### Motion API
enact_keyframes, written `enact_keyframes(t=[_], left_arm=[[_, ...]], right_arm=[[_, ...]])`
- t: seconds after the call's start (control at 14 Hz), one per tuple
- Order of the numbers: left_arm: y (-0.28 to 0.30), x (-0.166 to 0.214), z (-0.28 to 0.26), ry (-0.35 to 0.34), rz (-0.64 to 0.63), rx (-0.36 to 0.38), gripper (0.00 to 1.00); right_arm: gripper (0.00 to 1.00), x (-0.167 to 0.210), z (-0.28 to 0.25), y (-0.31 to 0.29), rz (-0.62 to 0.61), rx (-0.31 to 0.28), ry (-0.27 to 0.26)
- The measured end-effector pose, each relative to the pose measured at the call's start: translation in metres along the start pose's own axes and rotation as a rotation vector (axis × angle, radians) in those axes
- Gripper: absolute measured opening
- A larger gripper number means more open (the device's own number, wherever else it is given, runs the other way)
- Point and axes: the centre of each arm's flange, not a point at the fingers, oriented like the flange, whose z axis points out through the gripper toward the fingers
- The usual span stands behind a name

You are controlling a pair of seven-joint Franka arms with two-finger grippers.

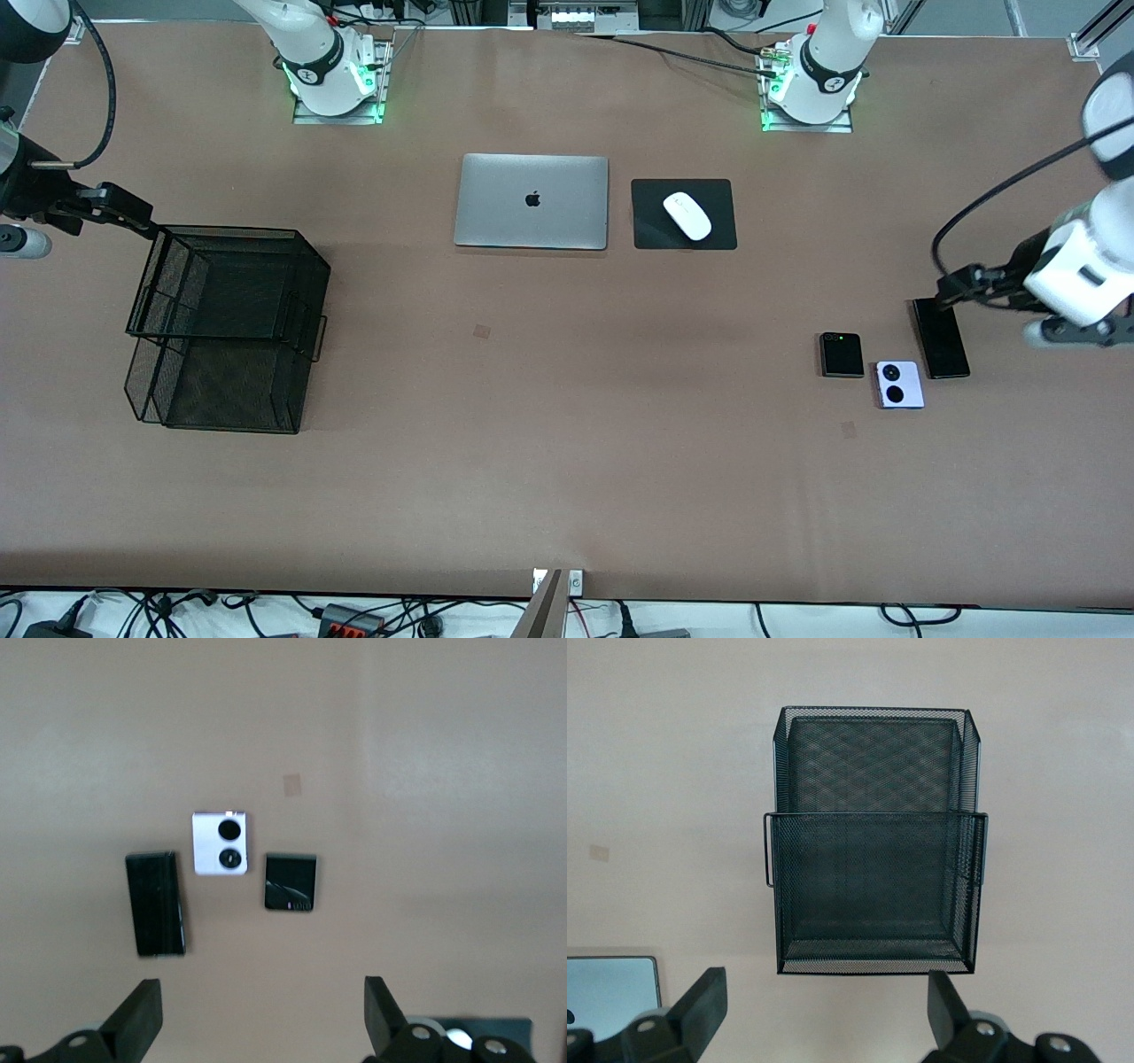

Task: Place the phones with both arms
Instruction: 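Reach to the small black flip phone and grasp it with the left gripper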

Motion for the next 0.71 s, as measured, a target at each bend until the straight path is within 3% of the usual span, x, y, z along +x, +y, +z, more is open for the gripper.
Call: enact_keyframes(t=[0.29,0.57,0.71], left_arm=[[0.003,0.033,0.124,0.044,0.007,0.005,1.0],[0.012,0.027,0.188,0.047,0.044,0.009,1.0],[0.023,0.023,0.213,0.039,0.124,0.005,1.0]], right_arm=[[1.0,0.0,0.0,0.0,0.0,0.0,-0.001],[1.0,0.0,0.001,0.0,0.0,0.0,-0.003],[1.0,0.0,0.001,0.0,0.0,0.0,-0.003]])
